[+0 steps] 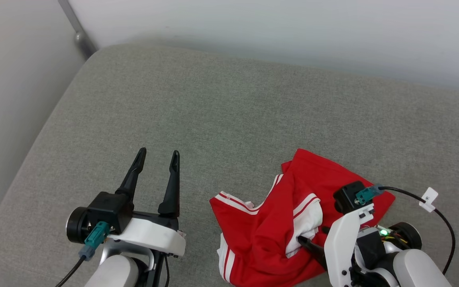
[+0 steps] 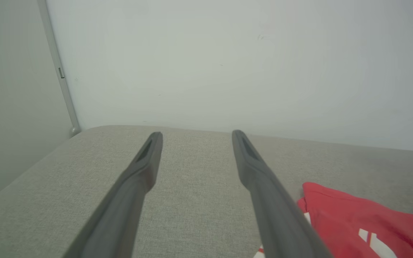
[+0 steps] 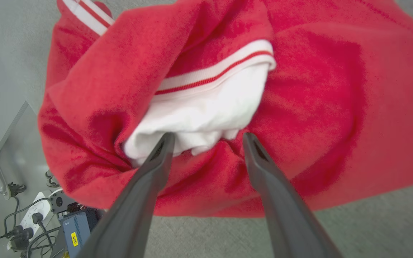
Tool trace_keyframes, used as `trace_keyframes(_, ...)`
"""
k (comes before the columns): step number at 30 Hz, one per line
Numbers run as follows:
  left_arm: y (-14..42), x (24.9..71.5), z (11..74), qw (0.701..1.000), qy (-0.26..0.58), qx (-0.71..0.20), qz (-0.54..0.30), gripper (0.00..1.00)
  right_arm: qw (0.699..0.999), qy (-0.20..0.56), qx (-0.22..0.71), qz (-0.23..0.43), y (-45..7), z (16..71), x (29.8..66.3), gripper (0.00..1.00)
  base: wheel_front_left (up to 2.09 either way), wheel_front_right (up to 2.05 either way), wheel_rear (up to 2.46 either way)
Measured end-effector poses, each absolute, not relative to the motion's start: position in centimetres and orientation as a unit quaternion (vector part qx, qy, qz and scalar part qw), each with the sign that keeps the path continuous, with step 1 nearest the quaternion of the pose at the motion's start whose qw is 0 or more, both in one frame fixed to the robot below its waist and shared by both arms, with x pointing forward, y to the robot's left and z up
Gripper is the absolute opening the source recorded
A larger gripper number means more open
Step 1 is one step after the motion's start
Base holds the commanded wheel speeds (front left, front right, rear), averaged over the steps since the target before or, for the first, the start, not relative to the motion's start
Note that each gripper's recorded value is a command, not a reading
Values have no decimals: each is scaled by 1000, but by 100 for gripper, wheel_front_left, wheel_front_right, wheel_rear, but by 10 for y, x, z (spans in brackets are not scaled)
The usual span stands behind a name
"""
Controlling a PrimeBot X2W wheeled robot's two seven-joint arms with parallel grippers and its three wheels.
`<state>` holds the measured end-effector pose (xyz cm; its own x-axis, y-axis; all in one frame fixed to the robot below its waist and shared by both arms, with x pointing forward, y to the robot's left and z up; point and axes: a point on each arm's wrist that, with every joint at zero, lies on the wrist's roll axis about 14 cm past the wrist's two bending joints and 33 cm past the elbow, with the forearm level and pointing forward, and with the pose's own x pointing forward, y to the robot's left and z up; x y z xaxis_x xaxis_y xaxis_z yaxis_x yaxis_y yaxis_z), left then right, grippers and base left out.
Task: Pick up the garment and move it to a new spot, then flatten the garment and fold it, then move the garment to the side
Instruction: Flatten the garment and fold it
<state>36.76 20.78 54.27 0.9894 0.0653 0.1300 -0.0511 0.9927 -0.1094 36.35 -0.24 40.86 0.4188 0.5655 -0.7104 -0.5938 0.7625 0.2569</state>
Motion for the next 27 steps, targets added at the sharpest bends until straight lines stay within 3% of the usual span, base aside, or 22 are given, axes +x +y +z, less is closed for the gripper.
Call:
trace_keyframes(2,209,368,539,996,-62,-53,32,100,828,433,-18,355,3,401,359,100,0,0,0)
trace_keyframes(3,210,368,536,996,-59,-54,34,100,824,439,-19,358,4,399,358,48,0,0,0)
trace_keyframes(5,210,369,534,996,-57,-53,35,100,821,439,-19,363,5,398,359,4,0,0,0)
trace_keyframes(6,210,370,534,996,-58,-54,36,100,823,435,-19,365,5,400,361,0,0,0,0)
trace_keyframes(12,207,373,534,996,-60,-52,30,100,848,382,-26,367,2,423,380,0,0,0,0)
trace_keyframes(17,201,375,534,996,-62,-55,22,100,892,294,-51,339,-18,467,415,0,0,0,0)
trace_keyframes(23,189,379,530,997,-57,-60,4,100,945,218,-69,233,-94,517,447,0,0,0,0)
trace_keyframes(27,179,384,525,997,-50,-62,-12,100,963,232,-52,128,-168,517,441,0,0,0,0)
